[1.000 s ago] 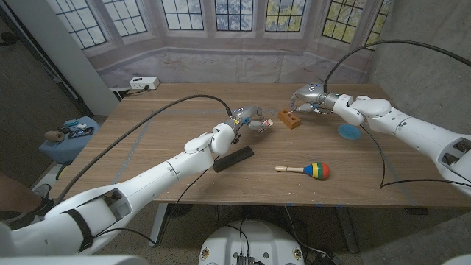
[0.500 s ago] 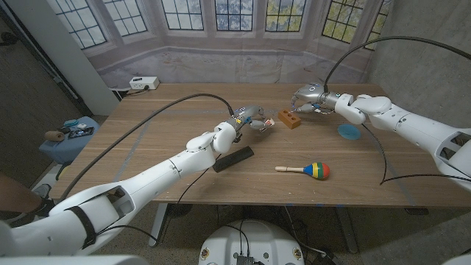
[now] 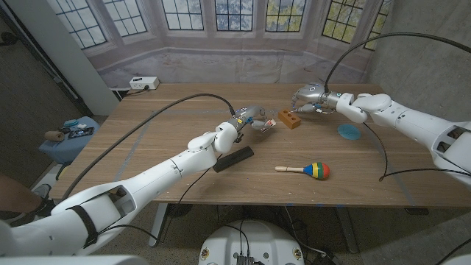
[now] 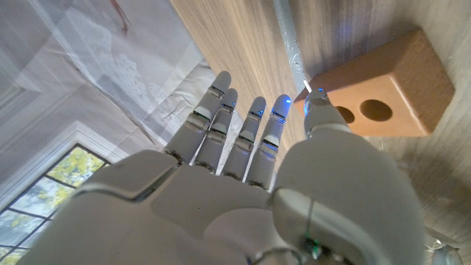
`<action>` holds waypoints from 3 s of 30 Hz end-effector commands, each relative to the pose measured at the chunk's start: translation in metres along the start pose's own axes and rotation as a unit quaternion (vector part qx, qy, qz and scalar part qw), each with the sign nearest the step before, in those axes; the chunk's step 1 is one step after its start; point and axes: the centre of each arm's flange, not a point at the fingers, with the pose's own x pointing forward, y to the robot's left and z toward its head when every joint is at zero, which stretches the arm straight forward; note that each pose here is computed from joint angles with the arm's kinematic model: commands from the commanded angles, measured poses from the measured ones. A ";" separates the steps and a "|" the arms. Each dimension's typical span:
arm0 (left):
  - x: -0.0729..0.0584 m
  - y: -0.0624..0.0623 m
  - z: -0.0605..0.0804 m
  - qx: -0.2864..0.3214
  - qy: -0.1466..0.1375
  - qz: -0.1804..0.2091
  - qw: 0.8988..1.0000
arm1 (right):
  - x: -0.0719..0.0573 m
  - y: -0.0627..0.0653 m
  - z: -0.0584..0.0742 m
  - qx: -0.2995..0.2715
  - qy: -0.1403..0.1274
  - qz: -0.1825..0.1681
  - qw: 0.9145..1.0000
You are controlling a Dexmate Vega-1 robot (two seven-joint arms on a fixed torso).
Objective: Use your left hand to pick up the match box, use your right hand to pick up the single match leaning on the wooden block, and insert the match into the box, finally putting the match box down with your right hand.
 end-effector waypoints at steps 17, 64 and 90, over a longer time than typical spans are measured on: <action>0.004 -0.003 0.009 0.002 0.000 -0.004 1.000 | -0.003 0.013 -0.006 -0.015 -0.020 -0.027 0.999; 0.013 -0.007 0.003 -0.006 0.001 -0.011 1.000 | 0.011 0.020 -0.003 -0.017 -0.023 -0.006 1.000; 0.017 -0.008 -0.004 -0.008 0.000 -0.014 1.000 | 0.011 0.017 -0.002 -0.015 -0.034 -0.003 0.999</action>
